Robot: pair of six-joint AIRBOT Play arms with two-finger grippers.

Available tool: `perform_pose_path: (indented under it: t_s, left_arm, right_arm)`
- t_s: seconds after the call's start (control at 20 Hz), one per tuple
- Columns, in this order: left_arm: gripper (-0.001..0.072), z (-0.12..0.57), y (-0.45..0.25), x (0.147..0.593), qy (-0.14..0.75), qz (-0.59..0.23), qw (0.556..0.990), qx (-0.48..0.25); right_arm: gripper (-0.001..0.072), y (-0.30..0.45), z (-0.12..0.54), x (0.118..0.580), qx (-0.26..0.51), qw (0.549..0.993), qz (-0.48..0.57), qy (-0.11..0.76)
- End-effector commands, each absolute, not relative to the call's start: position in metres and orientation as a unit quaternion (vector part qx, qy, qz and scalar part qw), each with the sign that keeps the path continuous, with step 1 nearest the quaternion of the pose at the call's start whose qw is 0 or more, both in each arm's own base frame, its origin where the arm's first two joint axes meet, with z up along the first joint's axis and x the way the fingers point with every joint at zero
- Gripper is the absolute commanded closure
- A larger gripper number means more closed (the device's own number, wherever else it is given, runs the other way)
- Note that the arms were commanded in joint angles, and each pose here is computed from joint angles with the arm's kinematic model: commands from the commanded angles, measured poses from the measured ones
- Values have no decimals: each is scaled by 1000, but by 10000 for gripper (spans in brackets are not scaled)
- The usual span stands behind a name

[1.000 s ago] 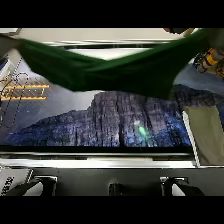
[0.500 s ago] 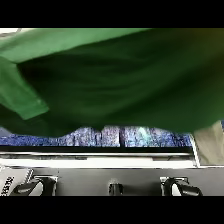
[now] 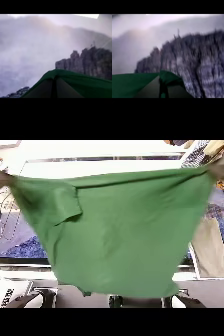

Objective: Fold the clothes and pants, and hang the long-sleeved shirts on hangers.

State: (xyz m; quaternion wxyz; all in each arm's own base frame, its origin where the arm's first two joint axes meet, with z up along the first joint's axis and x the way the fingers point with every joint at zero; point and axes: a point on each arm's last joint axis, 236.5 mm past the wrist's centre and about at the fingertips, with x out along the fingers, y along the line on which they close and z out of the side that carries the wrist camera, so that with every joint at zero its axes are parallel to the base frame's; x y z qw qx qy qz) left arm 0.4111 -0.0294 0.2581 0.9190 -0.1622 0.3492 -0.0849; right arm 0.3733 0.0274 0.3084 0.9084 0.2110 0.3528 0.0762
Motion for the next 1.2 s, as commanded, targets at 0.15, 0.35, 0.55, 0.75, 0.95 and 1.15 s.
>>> perform_pose_path:
  t_s: [0.15,0.35,0.55,0.75,0.95,1.15]
  left_arm:
    - [692,57,-52,544,419,-82,890,-163]
    - [691,0,-54,591,414,-70,893,-163]
    - [691,2,-55,603,411,-85,897,-139]
    - [691,-15,-55,568,489,-108,856,-128]
    - [691,-32,-53,528,563,-123,807,-129]
    - [691,-46,-58,498,619,-140,762,-128]
  right_arm:
    - [680,-5,70,498,257,820,30,510]
    - [680,-21,-8,554,282,828,6,484]
    - [679,-27,-21,567,283,836,-4,469]
    - [679,-9,-36,528,277,788,20,549]
    - [679,0,-46,490,262,741,35,617]
    - [679,5,-50,477,263,720,39,640]
